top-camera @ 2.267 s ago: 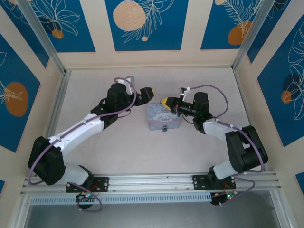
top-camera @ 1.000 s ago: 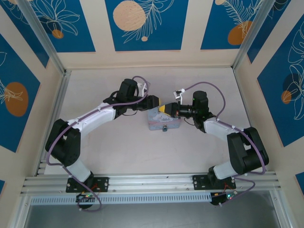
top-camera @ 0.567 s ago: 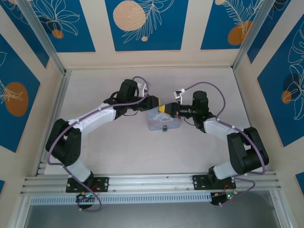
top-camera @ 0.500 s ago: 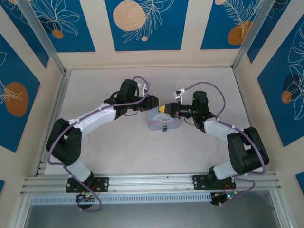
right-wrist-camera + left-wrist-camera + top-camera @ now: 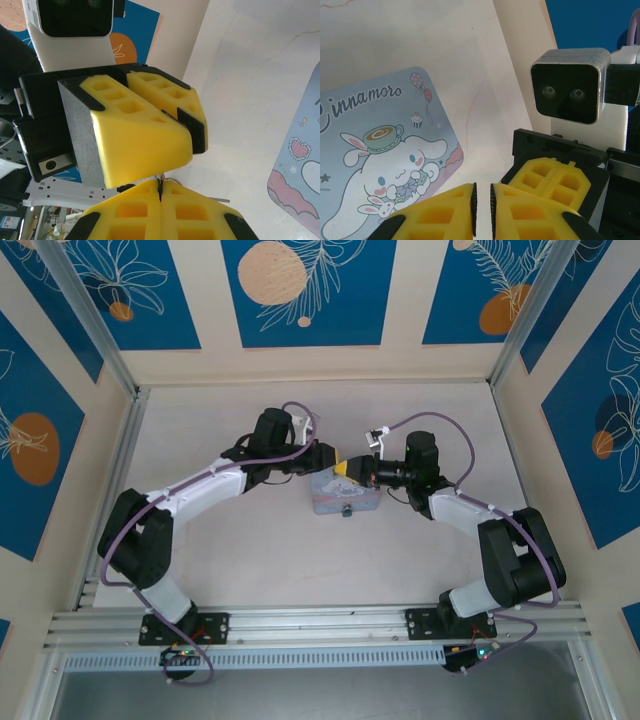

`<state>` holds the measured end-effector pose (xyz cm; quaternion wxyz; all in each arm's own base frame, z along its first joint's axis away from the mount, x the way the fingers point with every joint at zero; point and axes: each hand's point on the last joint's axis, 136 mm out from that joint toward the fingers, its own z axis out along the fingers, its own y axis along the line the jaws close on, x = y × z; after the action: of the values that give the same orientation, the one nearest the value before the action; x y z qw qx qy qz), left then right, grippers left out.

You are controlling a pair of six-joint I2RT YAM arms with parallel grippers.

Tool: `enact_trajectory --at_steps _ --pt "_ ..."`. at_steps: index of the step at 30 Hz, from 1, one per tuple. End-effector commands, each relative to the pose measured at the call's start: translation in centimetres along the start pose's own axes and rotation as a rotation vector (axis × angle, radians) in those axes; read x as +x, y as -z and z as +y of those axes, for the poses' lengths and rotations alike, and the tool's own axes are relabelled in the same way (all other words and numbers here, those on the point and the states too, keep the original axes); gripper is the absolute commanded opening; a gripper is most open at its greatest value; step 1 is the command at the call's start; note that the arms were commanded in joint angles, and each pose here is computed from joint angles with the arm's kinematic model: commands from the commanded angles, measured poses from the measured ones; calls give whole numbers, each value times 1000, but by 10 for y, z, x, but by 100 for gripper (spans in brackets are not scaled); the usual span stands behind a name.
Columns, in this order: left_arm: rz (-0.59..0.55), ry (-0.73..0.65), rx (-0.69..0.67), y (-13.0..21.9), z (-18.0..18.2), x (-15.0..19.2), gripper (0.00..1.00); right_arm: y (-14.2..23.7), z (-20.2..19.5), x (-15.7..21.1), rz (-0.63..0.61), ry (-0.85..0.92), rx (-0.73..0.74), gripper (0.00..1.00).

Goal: Unlock the padlock with the key

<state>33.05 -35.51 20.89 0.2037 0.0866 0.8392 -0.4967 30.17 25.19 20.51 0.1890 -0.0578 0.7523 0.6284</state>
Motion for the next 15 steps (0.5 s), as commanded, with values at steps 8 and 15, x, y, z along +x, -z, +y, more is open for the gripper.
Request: enact_trajectory --at_steps 8,15 --pt "21 7 22 -4 -1 12 4 -3 4 -10 -31 12 -5 0" --pt "-11 24 0 -4 2 8 0 2 2 -13 -45 -27 -5 34"
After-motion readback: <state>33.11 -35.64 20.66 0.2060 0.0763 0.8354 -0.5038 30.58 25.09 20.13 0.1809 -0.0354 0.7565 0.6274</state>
